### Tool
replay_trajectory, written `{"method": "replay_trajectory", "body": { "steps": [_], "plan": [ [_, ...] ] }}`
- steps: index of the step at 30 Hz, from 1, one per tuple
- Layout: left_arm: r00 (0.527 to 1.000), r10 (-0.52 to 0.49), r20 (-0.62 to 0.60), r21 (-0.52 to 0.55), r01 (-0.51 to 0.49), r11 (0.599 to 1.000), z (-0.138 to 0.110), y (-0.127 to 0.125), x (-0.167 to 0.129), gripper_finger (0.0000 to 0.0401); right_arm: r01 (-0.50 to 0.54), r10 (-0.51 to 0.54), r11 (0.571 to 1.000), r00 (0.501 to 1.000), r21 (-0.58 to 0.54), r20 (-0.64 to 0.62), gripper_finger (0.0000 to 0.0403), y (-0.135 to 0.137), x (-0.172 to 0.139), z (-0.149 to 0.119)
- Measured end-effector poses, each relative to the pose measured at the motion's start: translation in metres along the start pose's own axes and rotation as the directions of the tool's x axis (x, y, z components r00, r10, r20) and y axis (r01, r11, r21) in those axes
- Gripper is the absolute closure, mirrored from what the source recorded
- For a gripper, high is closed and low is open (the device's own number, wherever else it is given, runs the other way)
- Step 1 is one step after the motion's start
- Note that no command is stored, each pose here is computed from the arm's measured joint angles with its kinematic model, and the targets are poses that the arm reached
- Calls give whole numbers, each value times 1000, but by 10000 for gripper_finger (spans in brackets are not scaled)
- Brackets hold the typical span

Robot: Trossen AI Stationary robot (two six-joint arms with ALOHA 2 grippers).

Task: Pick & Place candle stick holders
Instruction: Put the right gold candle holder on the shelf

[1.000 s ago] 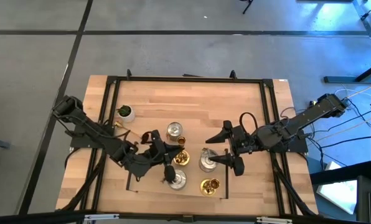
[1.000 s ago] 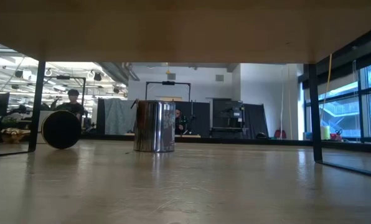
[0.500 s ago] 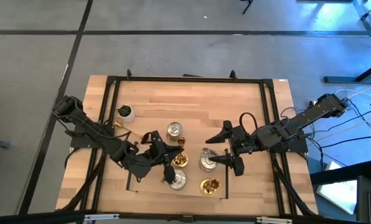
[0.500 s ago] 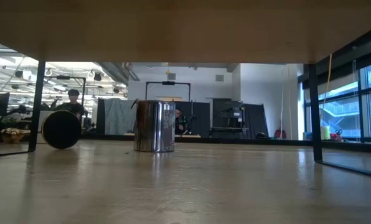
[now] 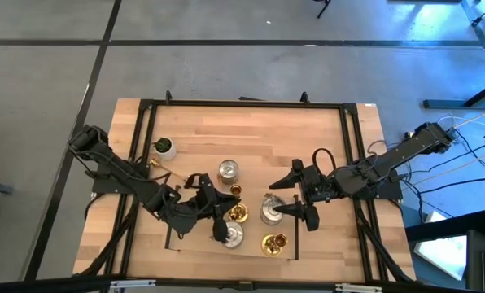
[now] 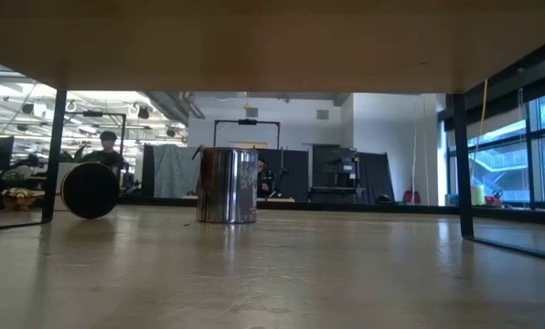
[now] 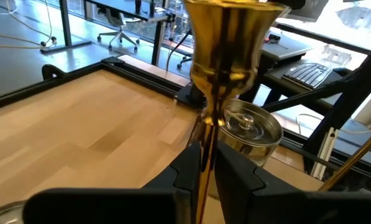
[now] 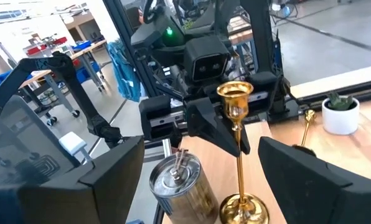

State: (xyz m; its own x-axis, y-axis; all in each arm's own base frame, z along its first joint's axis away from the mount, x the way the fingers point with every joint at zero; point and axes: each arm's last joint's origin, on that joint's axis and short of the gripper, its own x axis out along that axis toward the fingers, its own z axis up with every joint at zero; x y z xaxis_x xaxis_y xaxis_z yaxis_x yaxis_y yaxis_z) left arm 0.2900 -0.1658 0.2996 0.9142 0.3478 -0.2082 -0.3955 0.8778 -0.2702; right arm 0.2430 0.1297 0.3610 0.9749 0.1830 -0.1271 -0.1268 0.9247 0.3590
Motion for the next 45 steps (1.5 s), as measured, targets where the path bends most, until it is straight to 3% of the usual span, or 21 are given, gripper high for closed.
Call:
{"method": "replay_trajectory", "body": {
  "steps": [18, 32, 45],
  "plan": [
    [999, -26, -26, -34, 25, 999, -1, 0, 0, 325, -2, 2, 1000, 1000, 13, -19, 84, 0, 0, -2],
    [1000, -16, -21, -34, 15, 999, 2, 2, -1, 324, -1, 1, 1000, 1000, 11, -23, 84, 0, 0, -2],
    [990, 11, -141, 39, -5, 999, 23, -2, -8, 337, 0, 1, 1000, 1000, 11, -22, 84, 0, 0, -2]
  ]
}}
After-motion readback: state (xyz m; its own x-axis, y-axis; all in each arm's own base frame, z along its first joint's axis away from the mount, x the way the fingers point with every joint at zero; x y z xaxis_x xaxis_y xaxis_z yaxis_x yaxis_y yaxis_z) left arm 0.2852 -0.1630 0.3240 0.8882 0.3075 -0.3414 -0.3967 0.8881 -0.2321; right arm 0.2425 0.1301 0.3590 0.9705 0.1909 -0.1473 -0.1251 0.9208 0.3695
